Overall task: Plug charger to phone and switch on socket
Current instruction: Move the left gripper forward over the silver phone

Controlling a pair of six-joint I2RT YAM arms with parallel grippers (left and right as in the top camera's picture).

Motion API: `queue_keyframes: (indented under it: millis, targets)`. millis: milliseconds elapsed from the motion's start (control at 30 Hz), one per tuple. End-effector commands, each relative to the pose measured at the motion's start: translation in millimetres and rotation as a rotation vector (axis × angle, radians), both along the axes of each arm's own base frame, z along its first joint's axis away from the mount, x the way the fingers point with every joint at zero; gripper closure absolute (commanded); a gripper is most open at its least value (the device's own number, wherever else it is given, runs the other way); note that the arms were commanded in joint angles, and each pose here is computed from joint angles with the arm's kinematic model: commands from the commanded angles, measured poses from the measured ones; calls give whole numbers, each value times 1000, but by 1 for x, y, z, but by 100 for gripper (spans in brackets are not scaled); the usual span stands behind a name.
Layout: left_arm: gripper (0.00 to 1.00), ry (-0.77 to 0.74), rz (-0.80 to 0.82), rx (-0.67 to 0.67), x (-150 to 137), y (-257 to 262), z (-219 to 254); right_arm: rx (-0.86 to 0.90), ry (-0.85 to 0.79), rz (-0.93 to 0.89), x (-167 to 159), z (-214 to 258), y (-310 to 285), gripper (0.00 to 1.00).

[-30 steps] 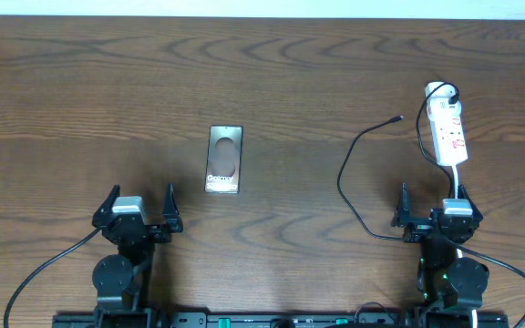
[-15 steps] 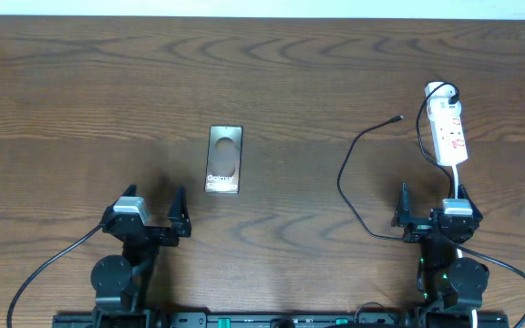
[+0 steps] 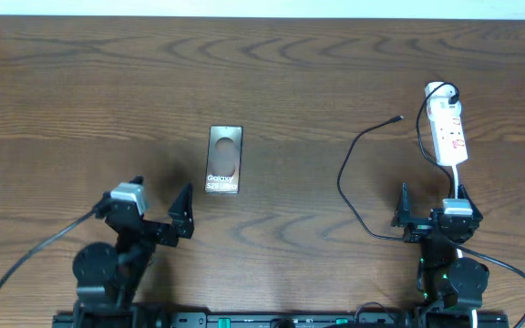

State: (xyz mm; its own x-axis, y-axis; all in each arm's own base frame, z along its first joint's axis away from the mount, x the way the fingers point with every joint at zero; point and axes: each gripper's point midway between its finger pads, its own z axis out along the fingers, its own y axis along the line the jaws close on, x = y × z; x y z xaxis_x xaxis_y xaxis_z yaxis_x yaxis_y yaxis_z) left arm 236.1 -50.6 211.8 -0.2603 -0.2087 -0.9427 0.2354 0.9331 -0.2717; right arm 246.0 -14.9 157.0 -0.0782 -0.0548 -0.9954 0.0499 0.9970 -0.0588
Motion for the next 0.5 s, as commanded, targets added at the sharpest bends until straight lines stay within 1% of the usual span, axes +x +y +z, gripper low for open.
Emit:
queue_keyframes:
  millis: [0, 267, 467]
  targets:
    - [3, 29, -77, -18, 1, -13, 22, -8, 0, 12, 0, 0, 2, 1]
    - [3, 194, -78, -24, 19, -14, 37, -8, 0, 12, 0, 0, 2, 1]
    - [3, 256, -84, -32, 40, -18, 52, -8, 0, 12, 0, 0, 2, 1]
